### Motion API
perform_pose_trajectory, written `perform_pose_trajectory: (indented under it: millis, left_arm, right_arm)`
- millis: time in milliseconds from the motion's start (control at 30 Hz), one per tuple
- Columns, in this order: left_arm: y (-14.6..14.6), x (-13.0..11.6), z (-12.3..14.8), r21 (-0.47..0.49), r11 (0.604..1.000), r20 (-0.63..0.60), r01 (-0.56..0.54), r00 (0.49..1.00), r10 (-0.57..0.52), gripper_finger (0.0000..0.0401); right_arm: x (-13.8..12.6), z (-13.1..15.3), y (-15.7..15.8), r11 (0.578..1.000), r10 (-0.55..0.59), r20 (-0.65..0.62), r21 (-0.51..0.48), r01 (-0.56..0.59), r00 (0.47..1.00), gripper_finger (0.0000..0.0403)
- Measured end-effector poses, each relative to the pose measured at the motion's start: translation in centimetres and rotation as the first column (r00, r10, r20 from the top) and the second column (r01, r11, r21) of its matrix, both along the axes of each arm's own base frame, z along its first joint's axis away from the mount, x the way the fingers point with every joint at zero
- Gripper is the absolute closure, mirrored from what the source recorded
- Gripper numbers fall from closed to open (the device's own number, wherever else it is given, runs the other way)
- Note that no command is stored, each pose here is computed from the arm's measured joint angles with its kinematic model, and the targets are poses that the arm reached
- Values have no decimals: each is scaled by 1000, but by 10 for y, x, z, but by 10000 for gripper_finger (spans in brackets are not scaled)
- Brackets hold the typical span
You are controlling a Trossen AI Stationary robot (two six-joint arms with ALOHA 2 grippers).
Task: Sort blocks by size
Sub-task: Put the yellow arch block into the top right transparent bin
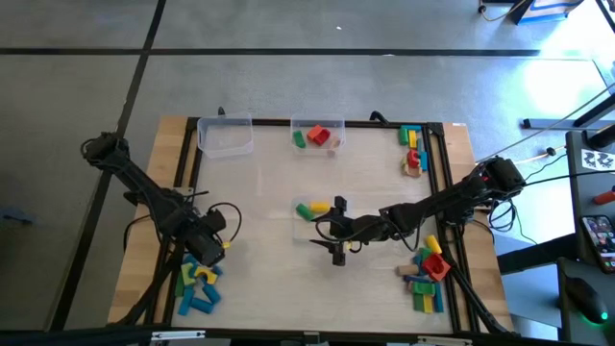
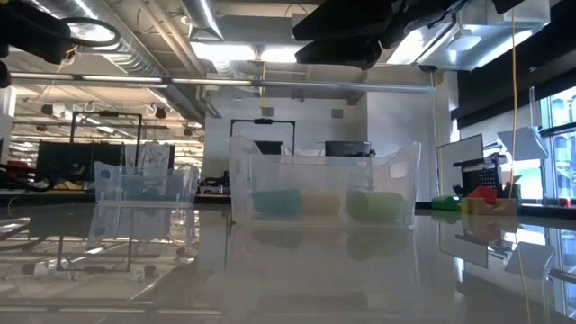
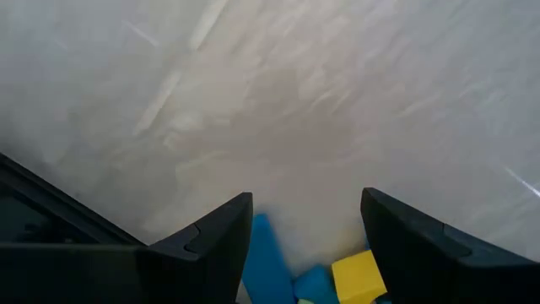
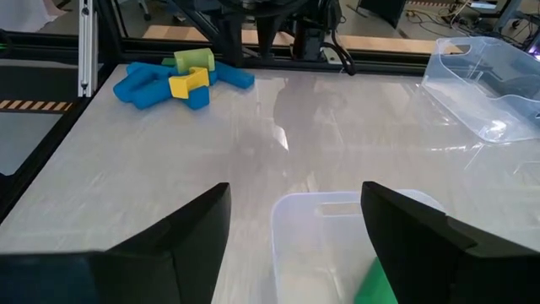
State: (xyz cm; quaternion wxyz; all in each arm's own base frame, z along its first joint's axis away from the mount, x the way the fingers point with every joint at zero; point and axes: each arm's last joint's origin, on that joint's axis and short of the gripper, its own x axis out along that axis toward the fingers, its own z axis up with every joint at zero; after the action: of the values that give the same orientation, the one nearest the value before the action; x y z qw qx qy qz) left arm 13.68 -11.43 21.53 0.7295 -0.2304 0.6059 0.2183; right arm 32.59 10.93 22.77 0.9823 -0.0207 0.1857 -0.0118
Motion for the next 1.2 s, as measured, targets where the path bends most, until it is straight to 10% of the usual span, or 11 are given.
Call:
perform_pose_trajectory:
  millis: [433,1200]
  left_arm:
    - [-29,6,-4,-54,936,120,347,933,-339,183]
    - [-62,-21,-19,-36,836,37,547,837,-546,225]
  right_arm:
    - [0,0,0,1000,-1,0,2,1,1000,139]
    - [0,0,0,1000,-1,-1,1,1,1000,139]
